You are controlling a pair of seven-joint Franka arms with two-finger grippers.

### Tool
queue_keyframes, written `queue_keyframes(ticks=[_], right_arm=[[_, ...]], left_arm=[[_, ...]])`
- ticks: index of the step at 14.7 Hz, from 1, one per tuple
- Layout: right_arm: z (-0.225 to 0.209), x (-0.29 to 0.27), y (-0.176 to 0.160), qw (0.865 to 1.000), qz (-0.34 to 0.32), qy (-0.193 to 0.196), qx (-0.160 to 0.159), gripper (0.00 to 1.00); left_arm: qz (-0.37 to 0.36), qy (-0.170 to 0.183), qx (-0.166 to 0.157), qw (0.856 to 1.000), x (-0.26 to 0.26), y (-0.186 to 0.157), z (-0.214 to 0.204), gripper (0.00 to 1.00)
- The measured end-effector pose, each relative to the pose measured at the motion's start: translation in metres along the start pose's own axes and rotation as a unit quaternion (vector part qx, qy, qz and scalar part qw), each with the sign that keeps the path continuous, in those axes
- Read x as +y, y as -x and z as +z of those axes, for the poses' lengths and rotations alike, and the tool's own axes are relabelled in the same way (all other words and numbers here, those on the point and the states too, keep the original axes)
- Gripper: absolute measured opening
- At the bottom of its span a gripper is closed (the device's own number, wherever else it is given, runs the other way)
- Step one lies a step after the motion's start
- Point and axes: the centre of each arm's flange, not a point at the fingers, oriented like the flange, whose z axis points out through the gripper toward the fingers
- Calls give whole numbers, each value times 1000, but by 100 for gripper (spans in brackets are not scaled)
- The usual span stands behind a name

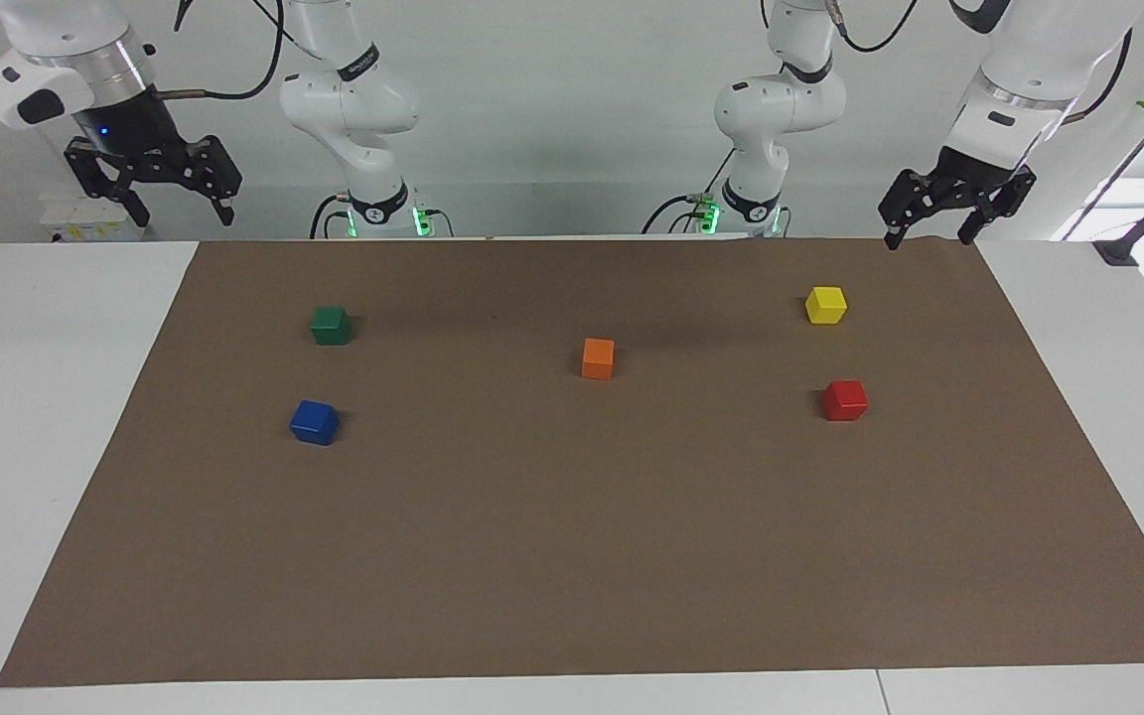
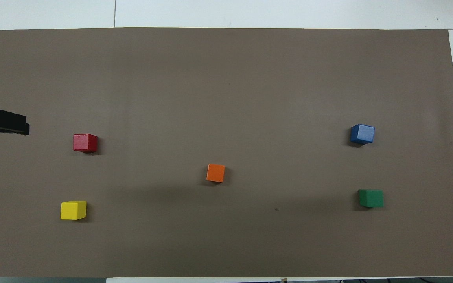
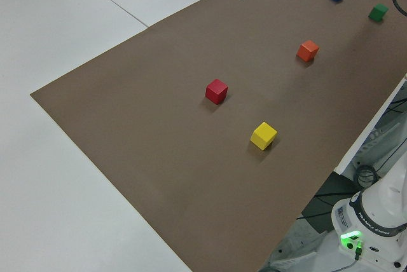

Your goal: Transfer red block to right arm and stack on blue block

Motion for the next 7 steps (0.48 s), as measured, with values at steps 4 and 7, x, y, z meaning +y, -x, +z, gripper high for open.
queue_keyframes(ticks=[4, 7], right_arm=[[3, 2, -2, 1000, 3, -10, -2, 100], [5, 2, -3, 1000, 3, -12, -4, 100]], left_arm=[[2, 0, -3, 1000, 2, 0, 2, 100], [1, 0, -5, 1000, 2, 0, 5, 100]])
